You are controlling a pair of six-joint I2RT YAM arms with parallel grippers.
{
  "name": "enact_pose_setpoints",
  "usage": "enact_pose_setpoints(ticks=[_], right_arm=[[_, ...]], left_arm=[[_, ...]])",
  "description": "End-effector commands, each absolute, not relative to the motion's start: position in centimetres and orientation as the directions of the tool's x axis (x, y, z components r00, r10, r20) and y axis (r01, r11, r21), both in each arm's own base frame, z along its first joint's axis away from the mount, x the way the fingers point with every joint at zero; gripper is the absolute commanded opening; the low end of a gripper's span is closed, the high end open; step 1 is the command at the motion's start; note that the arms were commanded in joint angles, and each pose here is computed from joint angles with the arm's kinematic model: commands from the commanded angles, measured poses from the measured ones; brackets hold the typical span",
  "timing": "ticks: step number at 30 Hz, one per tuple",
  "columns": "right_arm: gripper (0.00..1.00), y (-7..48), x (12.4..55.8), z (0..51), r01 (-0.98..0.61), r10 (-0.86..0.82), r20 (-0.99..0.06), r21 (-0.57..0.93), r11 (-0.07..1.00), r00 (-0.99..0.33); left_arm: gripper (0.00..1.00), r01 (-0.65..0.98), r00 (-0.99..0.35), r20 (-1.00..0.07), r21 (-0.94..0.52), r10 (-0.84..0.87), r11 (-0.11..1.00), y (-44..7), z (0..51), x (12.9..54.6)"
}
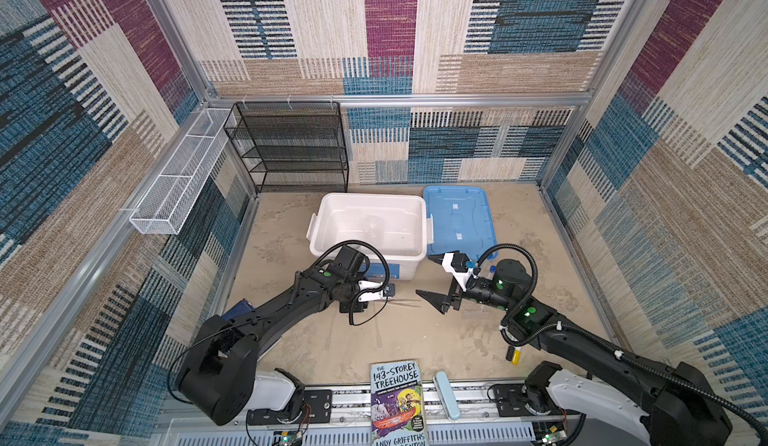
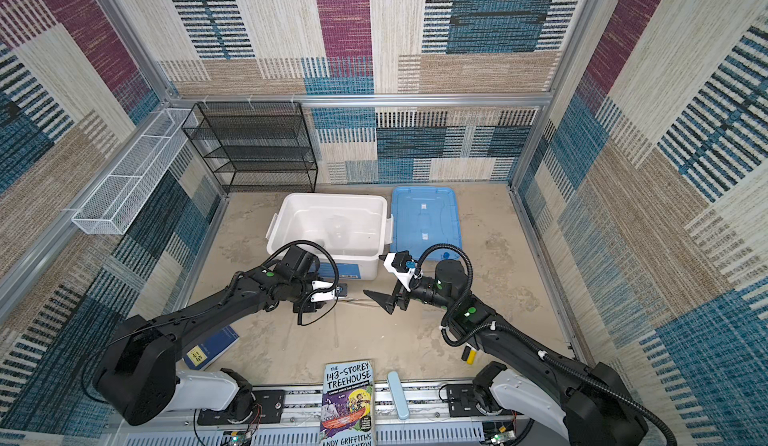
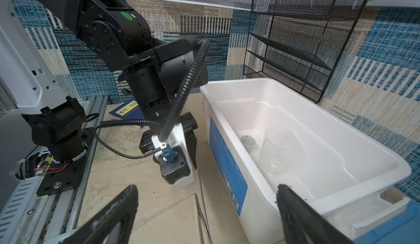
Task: Organize the chemistry lab equipment
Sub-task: 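Move the left gripper down to the metal tweezers beside the bin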
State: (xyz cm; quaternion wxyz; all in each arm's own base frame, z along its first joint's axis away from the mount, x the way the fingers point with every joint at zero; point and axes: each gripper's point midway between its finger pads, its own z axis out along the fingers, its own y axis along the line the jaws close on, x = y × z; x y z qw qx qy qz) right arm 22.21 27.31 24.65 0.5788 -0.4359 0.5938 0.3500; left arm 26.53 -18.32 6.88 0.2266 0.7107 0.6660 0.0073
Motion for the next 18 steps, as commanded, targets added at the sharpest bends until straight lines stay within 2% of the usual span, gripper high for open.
enact_pose_setpoints(ticks=[1,5,18], right_arm=[[0.96,27.3,22.1,25.4,-0.918,-0.092,-0.991,-0.125,0.375,0.098],[0.96,27.1,22.1,25.5,-0.913,-0.092,-0.989,-0.140,0.383,0.113],[0.96,27.0,22.5,24.8,-0.906,-0.113,-0.988,-0.144,0.398,0.107]], left_arm=[[0.38,0.924,0.146,-0.262,0.382,0.954,-0.037,-18.6,6.3,28.1],[0.33,0.942,0.139,-0.243,0.333,0.960,-0.052,-18.8,5.1,28.3],[0.29,0.947,0.121,-0.195,0.316,0.973,-0.054,-18.6,2.9,29.4]])
